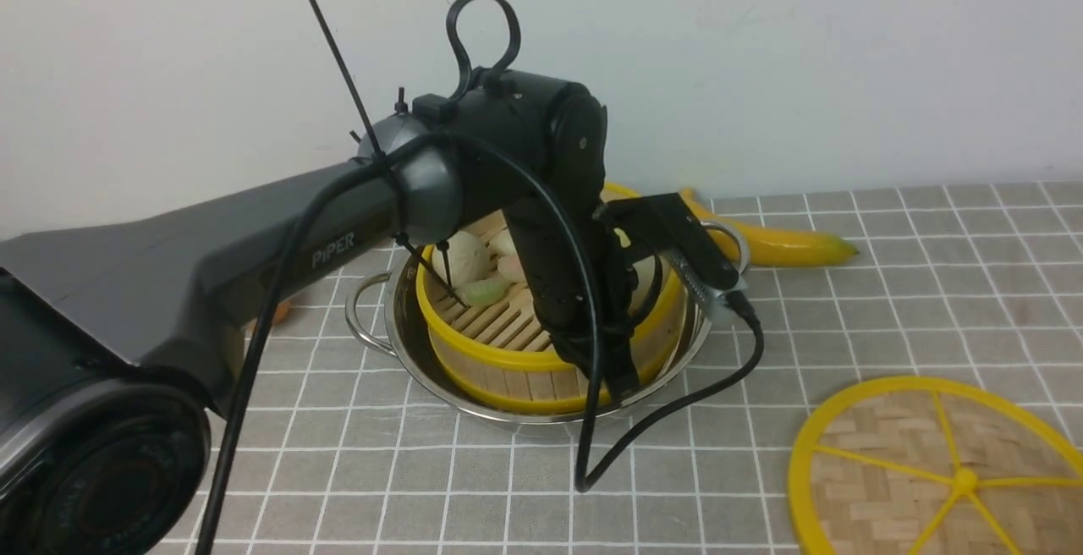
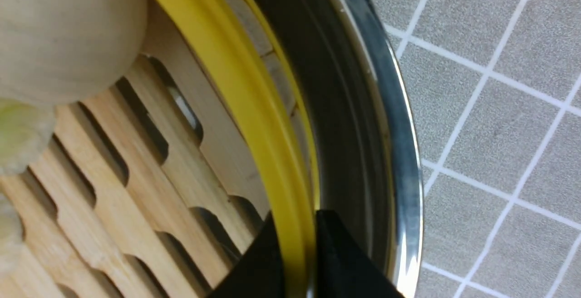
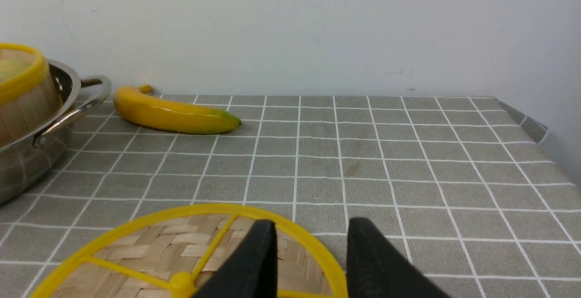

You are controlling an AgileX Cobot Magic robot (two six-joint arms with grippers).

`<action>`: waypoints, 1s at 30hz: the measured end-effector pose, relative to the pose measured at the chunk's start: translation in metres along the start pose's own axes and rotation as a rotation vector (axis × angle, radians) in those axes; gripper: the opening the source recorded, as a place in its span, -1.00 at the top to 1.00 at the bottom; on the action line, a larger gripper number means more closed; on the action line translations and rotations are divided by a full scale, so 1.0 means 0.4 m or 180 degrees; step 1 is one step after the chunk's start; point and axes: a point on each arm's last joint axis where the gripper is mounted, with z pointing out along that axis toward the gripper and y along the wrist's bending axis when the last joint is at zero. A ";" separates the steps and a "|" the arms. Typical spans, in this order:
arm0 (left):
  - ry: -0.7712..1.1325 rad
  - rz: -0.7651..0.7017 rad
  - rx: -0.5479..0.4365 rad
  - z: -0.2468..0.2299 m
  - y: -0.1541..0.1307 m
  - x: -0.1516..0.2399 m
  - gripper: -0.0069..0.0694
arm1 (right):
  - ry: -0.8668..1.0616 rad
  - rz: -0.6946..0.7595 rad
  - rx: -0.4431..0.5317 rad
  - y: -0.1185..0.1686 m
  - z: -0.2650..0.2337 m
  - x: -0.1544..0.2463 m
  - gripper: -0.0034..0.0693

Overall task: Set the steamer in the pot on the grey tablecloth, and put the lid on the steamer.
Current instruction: 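Place the bamboo steamer basket with dumplings into the steel pot with the left gripper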

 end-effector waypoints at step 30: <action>0.0164 -0.0095 0.0073 0.046 0.006 0.001 0.03 | 0.0000 0.0000 0.0000 0.000 0.000 0.000 0.24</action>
